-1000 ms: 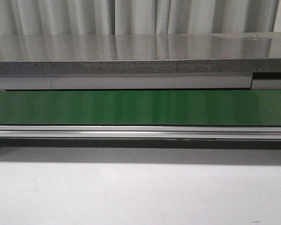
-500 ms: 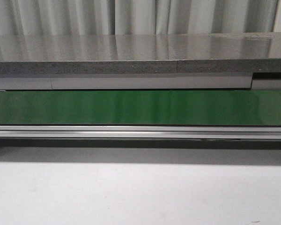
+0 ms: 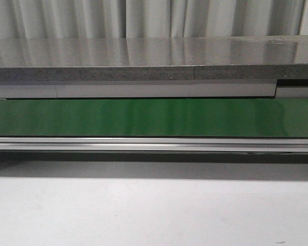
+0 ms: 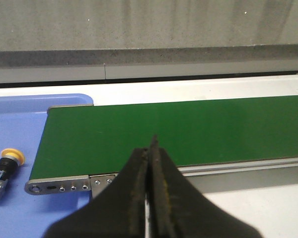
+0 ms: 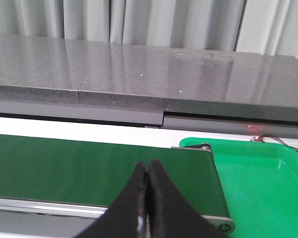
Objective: Move button from right to left
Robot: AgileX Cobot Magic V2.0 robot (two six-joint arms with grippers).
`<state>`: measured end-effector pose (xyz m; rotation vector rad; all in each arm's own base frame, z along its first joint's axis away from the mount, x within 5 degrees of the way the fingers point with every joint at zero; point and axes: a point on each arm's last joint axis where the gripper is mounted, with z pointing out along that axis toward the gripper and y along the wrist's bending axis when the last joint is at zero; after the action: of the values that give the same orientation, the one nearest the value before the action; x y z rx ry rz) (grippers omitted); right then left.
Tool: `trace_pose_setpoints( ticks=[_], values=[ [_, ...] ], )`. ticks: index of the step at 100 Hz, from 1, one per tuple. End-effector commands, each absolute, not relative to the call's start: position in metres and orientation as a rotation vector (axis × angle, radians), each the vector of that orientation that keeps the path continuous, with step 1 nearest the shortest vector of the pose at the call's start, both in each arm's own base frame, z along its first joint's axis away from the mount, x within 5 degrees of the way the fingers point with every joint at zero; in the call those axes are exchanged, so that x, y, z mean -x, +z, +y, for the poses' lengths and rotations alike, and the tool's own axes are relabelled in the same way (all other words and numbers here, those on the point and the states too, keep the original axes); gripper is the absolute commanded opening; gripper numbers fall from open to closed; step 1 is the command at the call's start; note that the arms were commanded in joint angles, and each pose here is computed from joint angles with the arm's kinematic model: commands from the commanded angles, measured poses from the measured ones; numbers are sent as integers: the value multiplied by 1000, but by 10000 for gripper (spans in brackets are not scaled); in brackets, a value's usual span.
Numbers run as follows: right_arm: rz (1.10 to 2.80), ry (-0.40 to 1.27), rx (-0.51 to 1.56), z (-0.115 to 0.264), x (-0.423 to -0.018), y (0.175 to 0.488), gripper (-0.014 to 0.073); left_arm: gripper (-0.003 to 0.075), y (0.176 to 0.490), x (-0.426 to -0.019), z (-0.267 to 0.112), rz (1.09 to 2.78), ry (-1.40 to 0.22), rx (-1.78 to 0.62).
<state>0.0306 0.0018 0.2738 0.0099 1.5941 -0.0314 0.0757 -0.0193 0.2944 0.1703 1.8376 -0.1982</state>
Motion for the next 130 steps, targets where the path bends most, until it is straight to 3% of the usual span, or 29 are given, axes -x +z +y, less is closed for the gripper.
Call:
trace_pose_setpoints(
  ticks=[1, 15, 23, 73, 130],
  values=[
    [1473, -35, -15, 2, -26, 289, -67, -20, 303, -77, -18, 1701, -201, -143],
    [1473, -35, -15, 2, -26, 289, -67, -20, 290, -70, -12, 1625, -104, -152],
    [1474, -35, -15, 2, -26, 289, -67, -20, 278, -65, -9, 1617, -155, -63],
    [1474, -35, -15, 2, -26, 289, -67, -20, 206, -55, -4, 1430, -70, -32],
    [1477, -35, -15, 2, -26, 288, -67, -20, 206, -55, -4, 1429, -61, -39]
  ],
)
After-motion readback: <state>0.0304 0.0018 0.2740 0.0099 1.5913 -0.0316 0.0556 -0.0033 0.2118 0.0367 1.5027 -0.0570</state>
